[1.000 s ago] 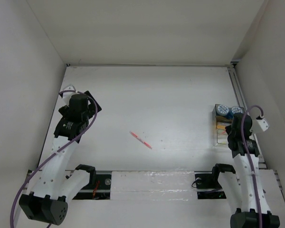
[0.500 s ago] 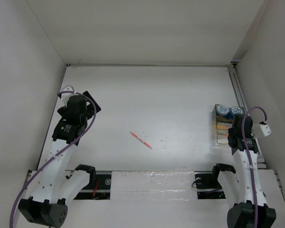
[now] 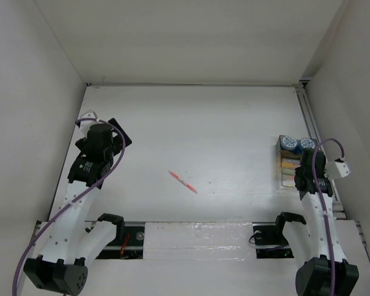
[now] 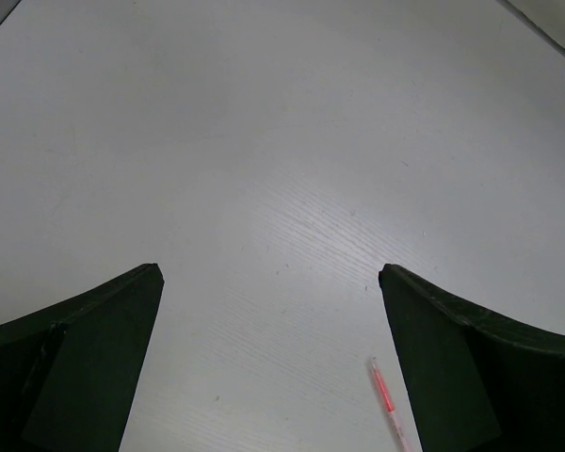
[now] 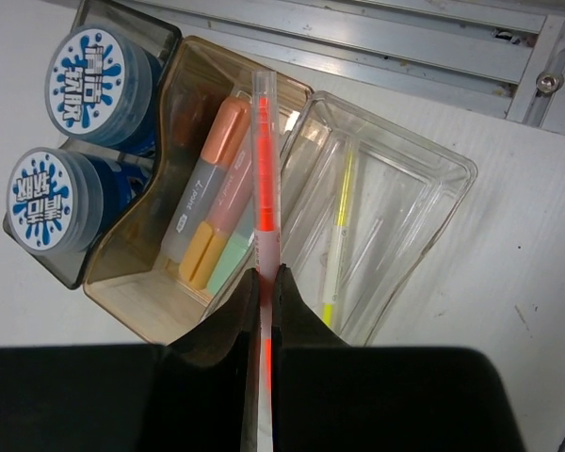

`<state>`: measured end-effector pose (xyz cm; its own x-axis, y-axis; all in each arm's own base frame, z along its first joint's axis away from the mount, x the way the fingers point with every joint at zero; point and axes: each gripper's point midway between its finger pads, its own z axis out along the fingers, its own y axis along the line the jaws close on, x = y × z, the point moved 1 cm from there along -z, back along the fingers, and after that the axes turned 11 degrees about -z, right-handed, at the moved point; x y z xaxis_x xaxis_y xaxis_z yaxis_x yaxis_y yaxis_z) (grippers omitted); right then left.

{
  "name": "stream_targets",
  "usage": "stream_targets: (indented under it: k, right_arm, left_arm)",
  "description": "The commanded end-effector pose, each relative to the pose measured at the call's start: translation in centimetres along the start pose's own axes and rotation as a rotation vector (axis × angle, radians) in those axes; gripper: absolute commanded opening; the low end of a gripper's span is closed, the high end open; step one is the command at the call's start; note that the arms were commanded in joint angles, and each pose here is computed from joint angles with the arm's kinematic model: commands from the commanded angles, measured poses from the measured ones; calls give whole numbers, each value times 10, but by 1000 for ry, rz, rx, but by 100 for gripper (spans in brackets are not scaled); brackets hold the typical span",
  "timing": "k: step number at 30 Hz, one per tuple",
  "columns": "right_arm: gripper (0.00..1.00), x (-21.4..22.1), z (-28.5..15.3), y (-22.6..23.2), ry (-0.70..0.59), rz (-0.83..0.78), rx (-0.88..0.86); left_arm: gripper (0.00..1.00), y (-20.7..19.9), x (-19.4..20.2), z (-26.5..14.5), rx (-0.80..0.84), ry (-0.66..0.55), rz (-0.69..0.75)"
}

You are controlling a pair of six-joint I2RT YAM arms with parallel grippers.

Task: Sort the stationery into containers
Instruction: Place the stationery into the container

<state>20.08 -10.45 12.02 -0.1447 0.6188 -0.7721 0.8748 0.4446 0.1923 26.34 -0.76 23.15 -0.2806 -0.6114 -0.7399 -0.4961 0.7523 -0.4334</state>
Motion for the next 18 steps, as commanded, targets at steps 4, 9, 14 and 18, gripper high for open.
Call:
stream_targets:
  k: [4,9,14,18]
  right_arm:
    - [1,-1,3,8,-2,23,-30]
    - [4,1,2,10,11,22,-43]
    - [11,3,1,8,12,34,-43]
    - [11,2,-2,8,3,55,-64]
  left_arm:
    - [100,-11,-14,-8,46,-40,-15]
    - [100,-11,-14,-8,46,-40,-15]
    - [100,-11,-16,-10,52,-46,-19]
    - [100,-11,-16,-10,52,-46,-19]
